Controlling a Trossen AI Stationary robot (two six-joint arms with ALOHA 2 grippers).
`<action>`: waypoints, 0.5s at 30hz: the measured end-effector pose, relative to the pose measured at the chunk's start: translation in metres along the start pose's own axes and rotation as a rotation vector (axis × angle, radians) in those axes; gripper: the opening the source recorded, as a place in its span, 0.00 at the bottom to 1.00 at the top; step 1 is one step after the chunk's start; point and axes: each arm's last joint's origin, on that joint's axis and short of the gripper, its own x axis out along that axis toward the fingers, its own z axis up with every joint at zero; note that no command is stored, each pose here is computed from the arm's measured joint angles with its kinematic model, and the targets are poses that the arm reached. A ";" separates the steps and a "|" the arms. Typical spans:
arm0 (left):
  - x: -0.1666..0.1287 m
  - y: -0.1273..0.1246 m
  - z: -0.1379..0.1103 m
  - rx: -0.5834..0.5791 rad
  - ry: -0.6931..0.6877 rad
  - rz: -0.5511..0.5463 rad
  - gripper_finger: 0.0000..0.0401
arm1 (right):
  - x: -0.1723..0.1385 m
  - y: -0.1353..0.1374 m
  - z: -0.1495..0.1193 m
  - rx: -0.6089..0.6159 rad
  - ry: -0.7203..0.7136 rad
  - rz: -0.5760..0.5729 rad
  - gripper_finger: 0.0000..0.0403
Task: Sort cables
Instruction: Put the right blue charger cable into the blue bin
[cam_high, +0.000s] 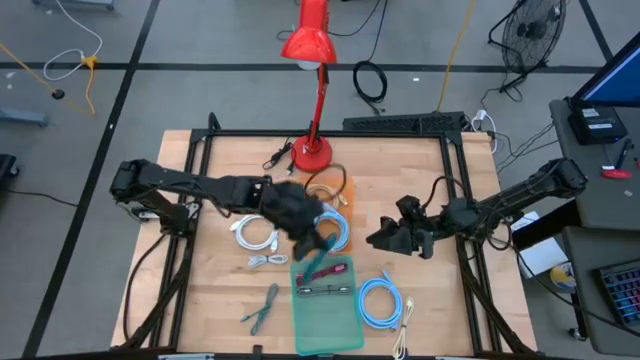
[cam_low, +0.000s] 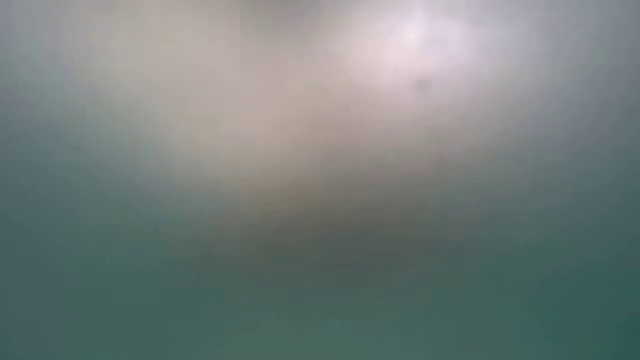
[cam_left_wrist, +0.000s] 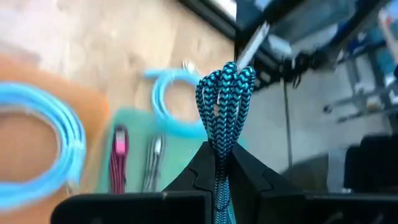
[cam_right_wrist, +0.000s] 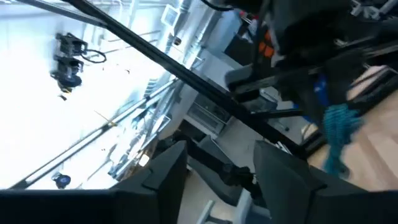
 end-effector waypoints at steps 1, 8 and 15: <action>0.001 -0.004 -0.005 0.005 0.030 0.007 0.04 | -0.001 0.000 0.000 0.000 0.002 -0.001 0.46; 0.033 -0.023 -0.042 0.089 0.142 0.074 0.04 | -0.003 -0.010 0.007 -0.049 -0.012 -0.110 0.46; 0.075 -0.020 -0.037 0.149 0.097 0.082 0.04 | -0.007 -0.032 0.017 -0.099 -0.069 -0.330 0.41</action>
